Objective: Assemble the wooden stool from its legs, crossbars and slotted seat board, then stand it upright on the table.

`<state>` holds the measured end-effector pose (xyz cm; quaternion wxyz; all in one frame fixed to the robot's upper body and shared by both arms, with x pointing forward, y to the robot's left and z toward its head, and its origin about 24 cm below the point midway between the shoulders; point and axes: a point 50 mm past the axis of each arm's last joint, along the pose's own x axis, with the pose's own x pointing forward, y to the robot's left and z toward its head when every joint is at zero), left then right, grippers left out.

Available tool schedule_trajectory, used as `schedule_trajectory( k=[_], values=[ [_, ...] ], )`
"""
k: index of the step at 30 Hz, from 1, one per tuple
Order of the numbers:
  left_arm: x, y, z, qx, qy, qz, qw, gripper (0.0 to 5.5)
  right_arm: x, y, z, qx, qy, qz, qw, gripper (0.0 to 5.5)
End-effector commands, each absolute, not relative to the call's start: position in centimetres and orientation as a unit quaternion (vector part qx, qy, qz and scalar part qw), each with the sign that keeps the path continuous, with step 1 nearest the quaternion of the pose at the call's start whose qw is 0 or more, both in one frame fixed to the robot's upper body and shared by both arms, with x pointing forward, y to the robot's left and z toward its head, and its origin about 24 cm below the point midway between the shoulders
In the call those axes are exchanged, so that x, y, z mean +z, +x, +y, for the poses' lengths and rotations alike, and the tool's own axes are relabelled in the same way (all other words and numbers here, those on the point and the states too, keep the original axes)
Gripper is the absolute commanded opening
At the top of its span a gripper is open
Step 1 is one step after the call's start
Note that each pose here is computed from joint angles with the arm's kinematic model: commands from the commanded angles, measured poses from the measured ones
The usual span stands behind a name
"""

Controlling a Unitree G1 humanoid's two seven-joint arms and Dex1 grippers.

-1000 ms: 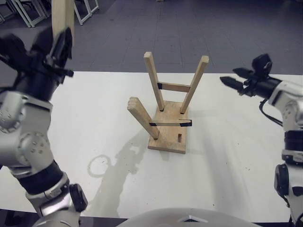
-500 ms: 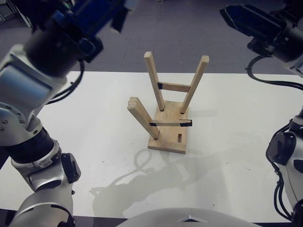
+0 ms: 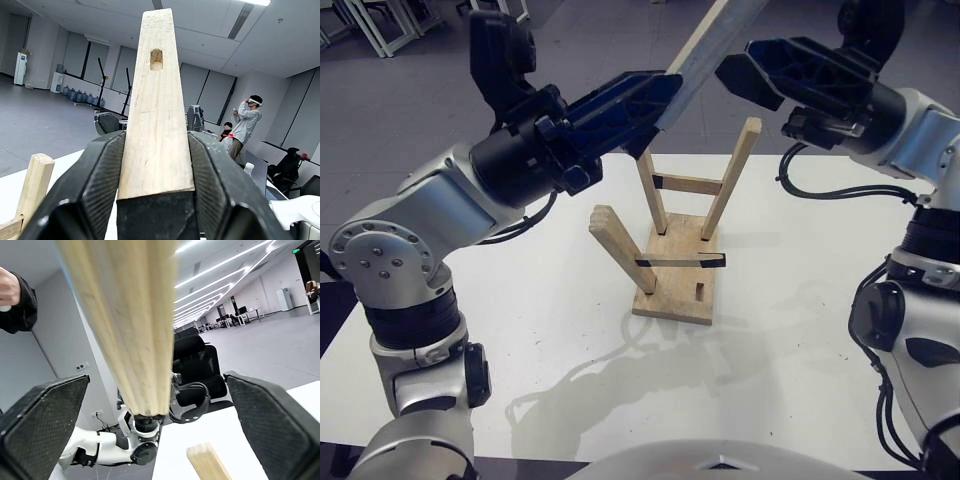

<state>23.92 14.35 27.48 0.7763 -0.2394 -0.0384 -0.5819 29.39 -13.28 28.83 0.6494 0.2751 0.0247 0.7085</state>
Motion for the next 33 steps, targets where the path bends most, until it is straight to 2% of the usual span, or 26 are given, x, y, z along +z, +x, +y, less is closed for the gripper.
schedule_trajectory(
  k=[1,2,5,15,18,26,30,33],
  values=[
    [27.2,23.7,13.9,-0.586,-0.237,-0.029,0.774,2.02,29.7,29.0,-12.8,0.718,0.275,0.018,0.639,4.97],
    [27.2,23.7,13.8,-0.587,-0.237,-0.028,0.773,2.02,29.8,29.0,-12.6,0.717,0.277,0.020,0.640,4.97],
    [27.2,23.6,13.6,-0.588,-0.238,-0.028,0.772,2.02,29.8,29.2,-12.0,0.711,0.278,0.028,0.646,4.51],
    [26.8,23.6,13.7,-0.585,-0.239,-0.016,0.775,2.02,30.0,29.1,-11.4,0.714,0.275,0.026,0.644,2.73],
    [26.3,23.7,14.1,-0.580,-0.242,-0.010,0.778,2.02,30.2,29.2,-11.7,0.711,0.283,0.020,0.644,2.04],
    [26.2,23.8,14.3,-0.574,-0.234,-0.014,0.784,2.02,30.5,29.2,-11.7,0.705,0.289,0.015,0.647,2.02],
    [26.5,23.7,14.3,-0.580,-0.197,-0.034,0.790,2.81,30.5,29.1,-11.8,0.702,0.288,0.013,0.651,2.02],
    [26.9,24.5,16.3,-0.539,-0.161,-0.051,0.825,3.16,30.5,29.2,-12.0,0.697,0.283,0.014,0.659,2.02]
  ],
)
